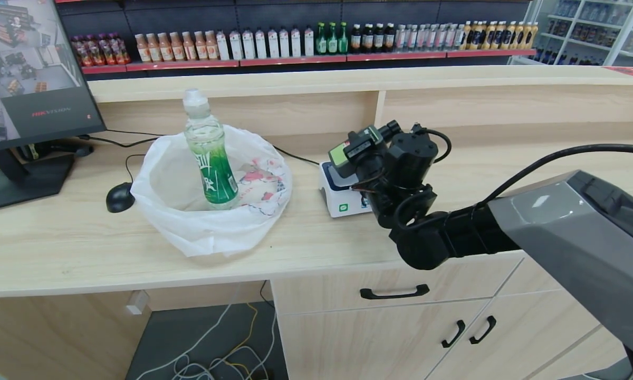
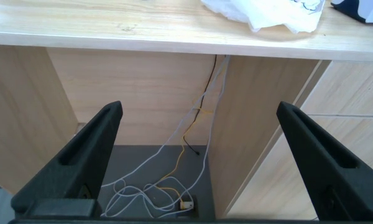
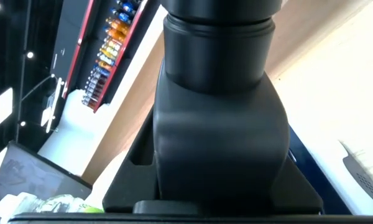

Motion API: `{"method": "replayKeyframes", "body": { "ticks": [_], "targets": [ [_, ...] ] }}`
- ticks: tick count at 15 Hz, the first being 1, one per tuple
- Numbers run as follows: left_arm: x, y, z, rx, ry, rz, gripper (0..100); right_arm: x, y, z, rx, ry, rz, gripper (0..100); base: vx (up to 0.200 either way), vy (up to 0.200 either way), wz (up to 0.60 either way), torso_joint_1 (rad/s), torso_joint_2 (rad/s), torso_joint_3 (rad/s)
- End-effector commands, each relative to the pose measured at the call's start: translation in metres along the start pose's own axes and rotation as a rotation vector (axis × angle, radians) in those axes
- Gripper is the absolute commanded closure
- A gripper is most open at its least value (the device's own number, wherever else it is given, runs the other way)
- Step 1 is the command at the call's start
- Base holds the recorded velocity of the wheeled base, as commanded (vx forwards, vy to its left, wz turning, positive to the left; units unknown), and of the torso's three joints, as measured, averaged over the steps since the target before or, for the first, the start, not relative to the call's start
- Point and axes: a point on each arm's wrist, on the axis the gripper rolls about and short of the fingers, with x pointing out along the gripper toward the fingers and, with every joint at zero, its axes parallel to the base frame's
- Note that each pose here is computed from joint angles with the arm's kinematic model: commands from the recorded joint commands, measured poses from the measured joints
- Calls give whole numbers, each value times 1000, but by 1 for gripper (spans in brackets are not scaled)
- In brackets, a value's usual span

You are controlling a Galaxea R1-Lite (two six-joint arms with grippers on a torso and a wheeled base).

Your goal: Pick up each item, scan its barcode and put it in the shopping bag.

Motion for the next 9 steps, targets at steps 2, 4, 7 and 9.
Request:
{"method": "replayKeyframes", "body": {
  "ticks": [2, 4, 7, 9],
  "targets": [
    [0, 0, 0, 0, 0, 1, 0, 0, -4, -4, -4, 6, -9, 100, 0, 0, 0, 0, 0, 0],
    [0, 0, 0, 0, 0, 1, 0, 0, -5, -6, -5, 8, -11, 100, 0, 0, 0, 0, 0, 0],
    [0, 0, 0, 0, 0, 1, 0, 0, -6, -9, -9, 13, -14, 100, 0, 0, 0, 0, 0, 0],
    [0, 0, 0, 0, 0, 1, 0, -1, -7, -11, -8, 18, -16, 100, 0, 0, 0, 0, 0, 0]
  ]
}}
